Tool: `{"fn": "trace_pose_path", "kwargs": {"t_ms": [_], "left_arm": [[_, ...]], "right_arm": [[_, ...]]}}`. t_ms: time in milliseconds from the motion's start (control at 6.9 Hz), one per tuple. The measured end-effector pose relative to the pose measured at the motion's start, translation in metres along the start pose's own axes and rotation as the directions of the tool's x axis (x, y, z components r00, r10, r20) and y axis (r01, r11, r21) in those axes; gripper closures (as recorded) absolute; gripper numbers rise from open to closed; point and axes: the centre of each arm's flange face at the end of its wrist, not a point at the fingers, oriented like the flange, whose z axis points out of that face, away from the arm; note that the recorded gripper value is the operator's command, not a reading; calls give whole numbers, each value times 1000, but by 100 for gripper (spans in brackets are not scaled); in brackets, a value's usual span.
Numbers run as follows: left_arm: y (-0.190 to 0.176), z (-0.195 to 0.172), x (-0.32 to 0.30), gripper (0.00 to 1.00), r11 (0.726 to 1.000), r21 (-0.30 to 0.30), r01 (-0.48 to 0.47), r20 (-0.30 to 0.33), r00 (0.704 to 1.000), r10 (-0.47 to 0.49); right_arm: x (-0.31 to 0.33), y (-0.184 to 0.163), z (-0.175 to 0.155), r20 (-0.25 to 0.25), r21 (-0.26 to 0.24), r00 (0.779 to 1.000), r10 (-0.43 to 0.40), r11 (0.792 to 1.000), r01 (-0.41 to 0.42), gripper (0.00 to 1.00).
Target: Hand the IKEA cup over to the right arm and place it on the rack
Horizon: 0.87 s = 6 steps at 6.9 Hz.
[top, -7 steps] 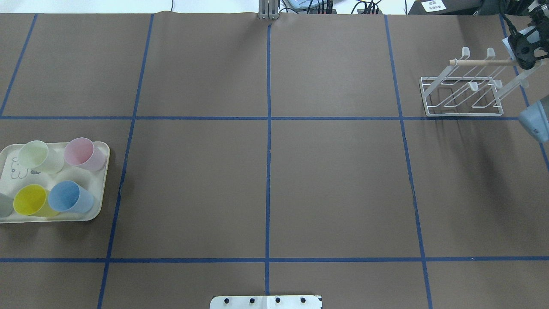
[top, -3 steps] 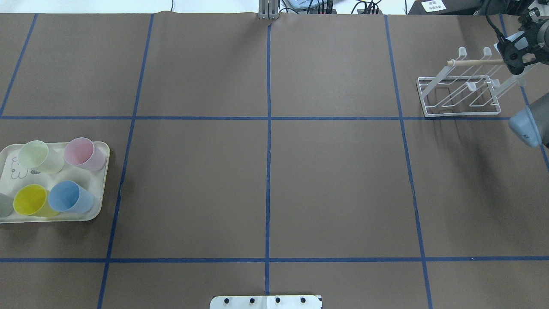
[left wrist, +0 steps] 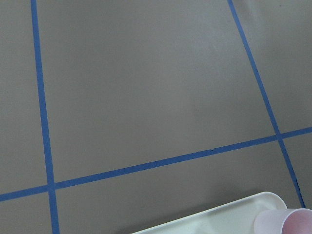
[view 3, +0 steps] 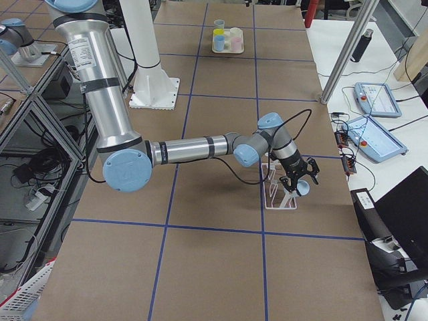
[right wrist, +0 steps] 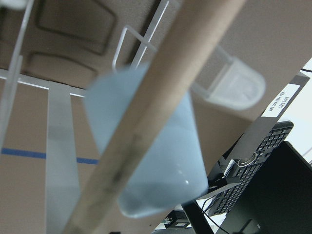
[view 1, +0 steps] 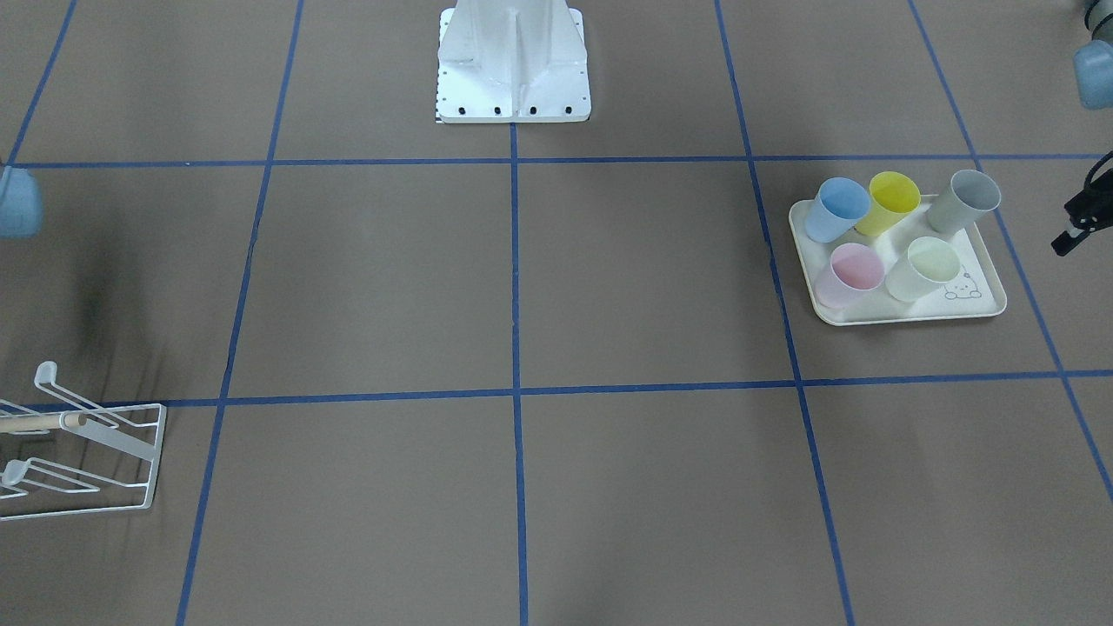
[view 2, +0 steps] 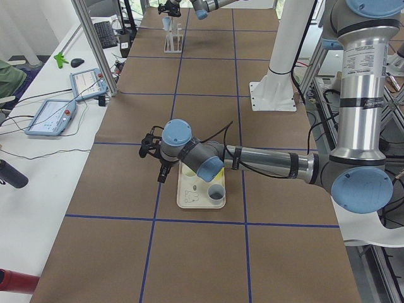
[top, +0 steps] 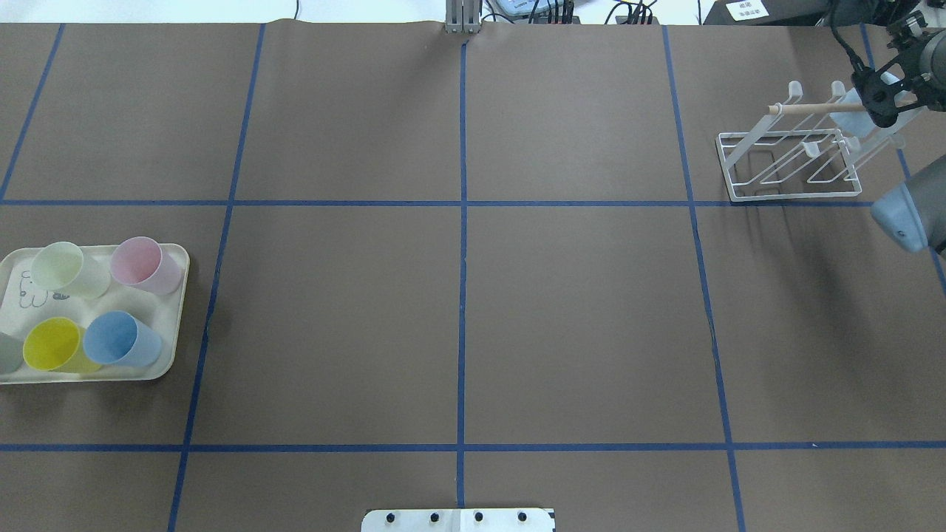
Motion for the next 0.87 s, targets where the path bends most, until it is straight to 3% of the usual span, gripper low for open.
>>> {"fn": "trace_pose_path", "kwargs": {"t_ms": [290,580,870], "left_arm": [[-1,0,1,0,1000,0,0,0,1000,0],[-1,-1,2,0,1000,2,-2,-1,1000,2],[-1,-2,2,0,1000,6,-4,-2,1000,4]], "right_arm": [[4,-1,-2,-7,3,1000,1,1000,-1,1],[25,1,-15,-33,39,999,25,999,-24,1],[57,30,-43,-21,158,990,140,978,-135,1]]}}
